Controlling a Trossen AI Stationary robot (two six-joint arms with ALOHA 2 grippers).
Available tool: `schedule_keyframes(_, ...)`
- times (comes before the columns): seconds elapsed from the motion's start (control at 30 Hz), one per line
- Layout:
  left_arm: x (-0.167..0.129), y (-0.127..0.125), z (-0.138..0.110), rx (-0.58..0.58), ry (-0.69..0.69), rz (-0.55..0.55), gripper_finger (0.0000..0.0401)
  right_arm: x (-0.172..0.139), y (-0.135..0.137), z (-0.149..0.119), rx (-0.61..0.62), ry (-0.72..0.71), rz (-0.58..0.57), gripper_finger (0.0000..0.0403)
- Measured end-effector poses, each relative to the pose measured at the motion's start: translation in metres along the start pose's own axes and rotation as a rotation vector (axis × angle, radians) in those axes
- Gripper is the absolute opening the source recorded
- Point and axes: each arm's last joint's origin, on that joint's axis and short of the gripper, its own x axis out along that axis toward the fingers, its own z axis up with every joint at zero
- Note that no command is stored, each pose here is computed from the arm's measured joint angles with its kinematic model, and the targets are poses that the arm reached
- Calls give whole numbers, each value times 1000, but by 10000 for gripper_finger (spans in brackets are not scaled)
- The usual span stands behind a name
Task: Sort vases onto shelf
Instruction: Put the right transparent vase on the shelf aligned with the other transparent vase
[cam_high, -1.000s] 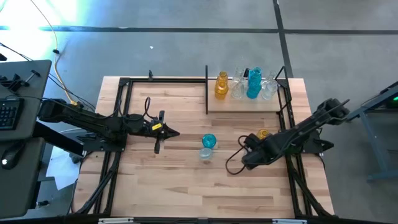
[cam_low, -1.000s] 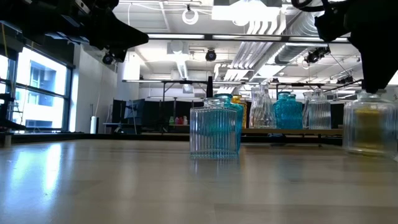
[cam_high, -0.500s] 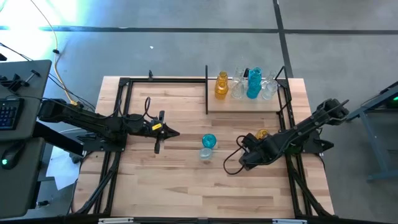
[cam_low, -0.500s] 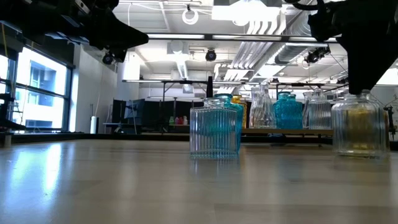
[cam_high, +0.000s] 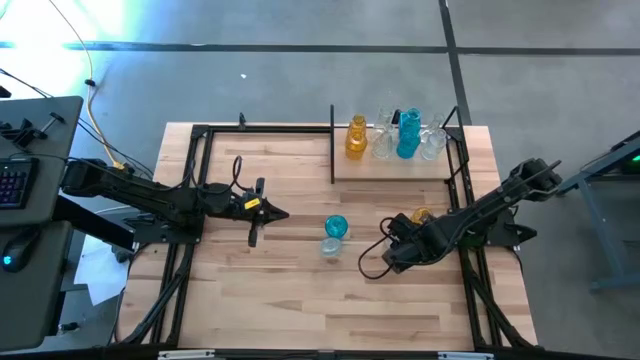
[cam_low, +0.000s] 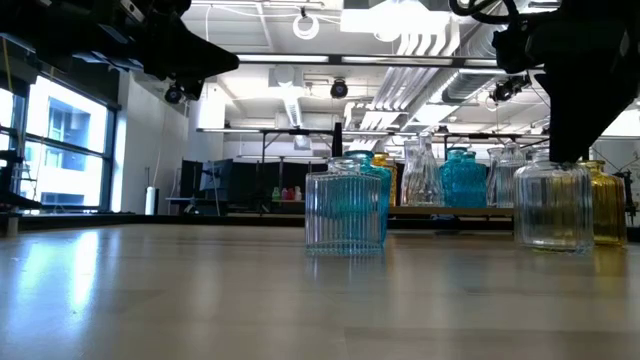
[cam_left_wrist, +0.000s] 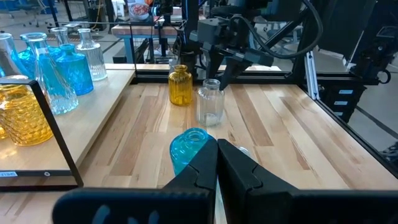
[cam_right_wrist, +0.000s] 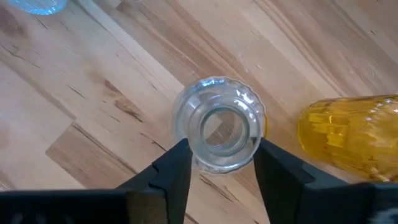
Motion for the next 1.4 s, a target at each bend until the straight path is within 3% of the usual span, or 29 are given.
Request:
schedule_keyframes(0.37, 0, 0, 0, 0, 0, 0, 1, -6, 2, 4, -15, -43, -4, 204)
schedule_keyframes(0.53, 0, 0, 0, 0, 0, 0, 1, -6, 4, 5, -14, -84, 2, 211)
schedule_keyframes(1.17, 0, 0, 0, 0, -1, 0, 0, 3, 4, 2, -68, -90, 24, 127)
schedule_keyframes(1.4, 0, 0, 0, 0, -2, 0, 0, -26, 6, 15, -133, -112, -2, 120)
